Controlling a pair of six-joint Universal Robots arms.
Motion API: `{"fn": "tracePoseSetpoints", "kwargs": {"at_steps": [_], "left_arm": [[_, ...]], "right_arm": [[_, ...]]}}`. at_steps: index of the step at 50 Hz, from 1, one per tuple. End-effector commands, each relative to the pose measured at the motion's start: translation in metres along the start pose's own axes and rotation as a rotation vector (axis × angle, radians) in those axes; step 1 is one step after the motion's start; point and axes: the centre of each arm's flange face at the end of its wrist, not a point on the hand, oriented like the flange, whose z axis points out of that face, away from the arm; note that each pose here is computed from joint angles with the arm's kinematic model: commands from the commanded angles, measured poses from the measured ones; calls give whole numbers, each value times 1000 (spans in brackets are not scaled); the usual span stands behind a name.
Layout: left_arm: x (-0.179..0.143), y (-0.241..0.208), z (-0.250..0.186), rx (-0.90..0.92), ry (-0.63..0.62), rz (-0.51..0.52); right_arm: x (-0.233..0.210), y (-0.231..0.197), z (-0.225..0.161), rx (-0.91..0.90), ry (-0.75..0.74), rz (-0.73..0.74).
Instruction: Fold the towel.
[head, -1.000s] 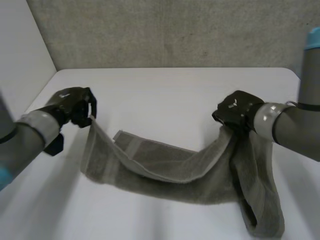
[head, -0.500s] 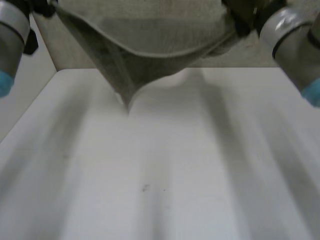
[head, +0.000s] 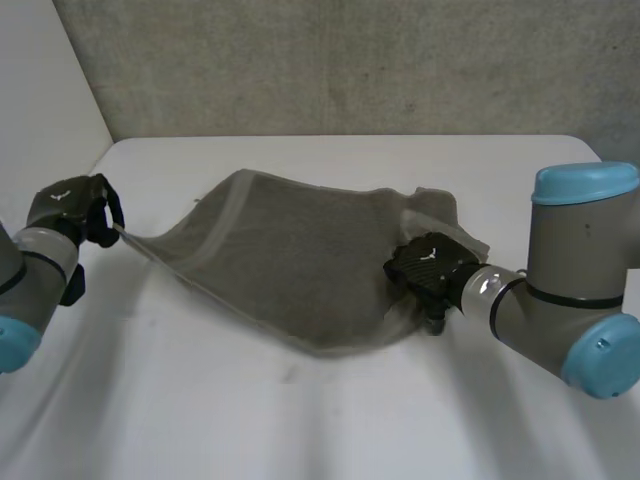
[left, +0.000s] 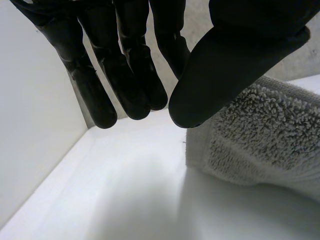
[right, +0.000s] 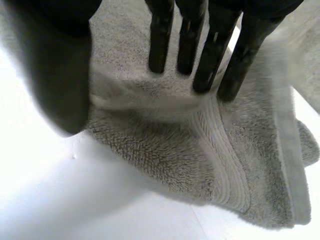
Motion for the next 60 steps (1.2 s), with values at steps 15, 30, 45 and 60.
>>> {"fn": "tracePoseSetpoints", "kwargs": {"at_steps": [15,30,45,60], "left_arm": [[-1,-7,-11,11,41,-10],[0,-3,-13,0,42,-11],[-1,-3,-13,0,41,-11],[-2,-3,-12,0,39,-11]], "right_arm": [[37,-48,-1,156,132,-437],[19,-30,45,233,-34,-707],[4,11,87,145,-167,-695],[49,-37,71,184,83,-636]]}}
